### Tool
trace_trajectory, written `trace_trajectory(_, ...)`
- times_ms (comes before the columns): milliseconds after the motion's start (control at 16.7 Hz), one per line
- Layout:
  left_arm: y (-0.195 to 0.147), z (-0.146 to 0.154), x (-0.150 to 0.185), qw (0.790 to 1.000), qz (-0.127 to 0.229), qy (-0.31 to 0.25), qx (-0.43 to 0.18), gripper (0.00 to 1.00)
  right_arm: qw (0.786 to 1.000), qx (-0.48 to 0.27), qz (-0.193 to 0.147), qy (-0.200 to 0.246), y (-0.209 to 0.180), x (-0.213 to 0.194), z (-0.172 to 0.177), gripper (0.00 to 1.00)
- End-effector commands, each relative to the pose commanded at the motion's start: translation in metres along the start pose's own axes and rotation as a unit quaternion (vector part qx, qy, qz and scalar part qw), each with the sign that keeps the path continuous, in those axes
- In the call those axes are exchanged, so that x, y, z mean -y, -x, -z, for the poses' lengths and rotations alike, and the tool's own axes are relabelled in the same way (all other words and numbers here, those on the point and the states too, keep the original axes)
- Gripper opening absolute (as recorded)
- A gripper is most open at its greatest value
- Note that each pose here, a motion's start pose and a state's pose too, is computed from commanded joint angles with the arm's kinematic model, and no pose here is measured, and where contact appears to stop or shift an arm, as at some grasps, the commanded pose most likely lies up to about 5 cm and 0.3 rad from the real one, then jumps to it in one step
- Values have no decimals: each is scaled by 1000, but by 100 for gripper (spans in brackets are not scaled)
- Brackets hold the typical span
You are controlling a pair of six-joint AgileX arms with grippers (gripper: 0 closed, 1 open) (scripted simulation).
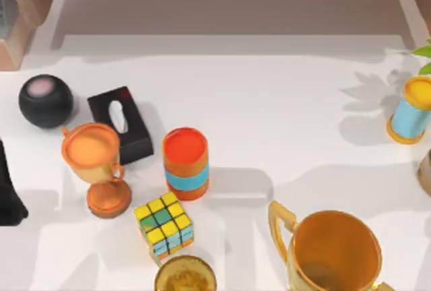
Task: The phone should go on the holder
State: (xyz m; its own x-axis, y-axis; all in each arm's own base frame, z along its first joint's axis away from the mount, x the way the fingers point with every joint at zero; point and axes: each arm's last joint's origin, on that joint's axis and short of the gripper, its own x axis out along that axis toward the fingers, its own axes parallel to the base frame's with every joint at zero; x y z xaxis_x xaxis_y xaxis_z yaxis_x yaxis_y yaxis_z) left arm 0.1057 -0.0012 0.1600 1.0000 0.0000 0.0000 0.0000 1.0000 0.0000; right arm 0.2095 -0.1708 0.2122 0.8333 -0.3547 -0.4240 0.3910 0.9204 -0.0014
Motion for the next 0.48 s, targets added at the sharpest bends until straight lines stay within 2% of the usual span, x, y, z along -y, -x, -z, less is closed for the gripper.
trace_trajectory(360,0,0,0,1000,0,0,0,100,1000,0,0,0,0,0,0,98)
trace_trajectory(480,0,0,0,1000,0,0,0,100,1000,0,0,0,0,0,0,100)
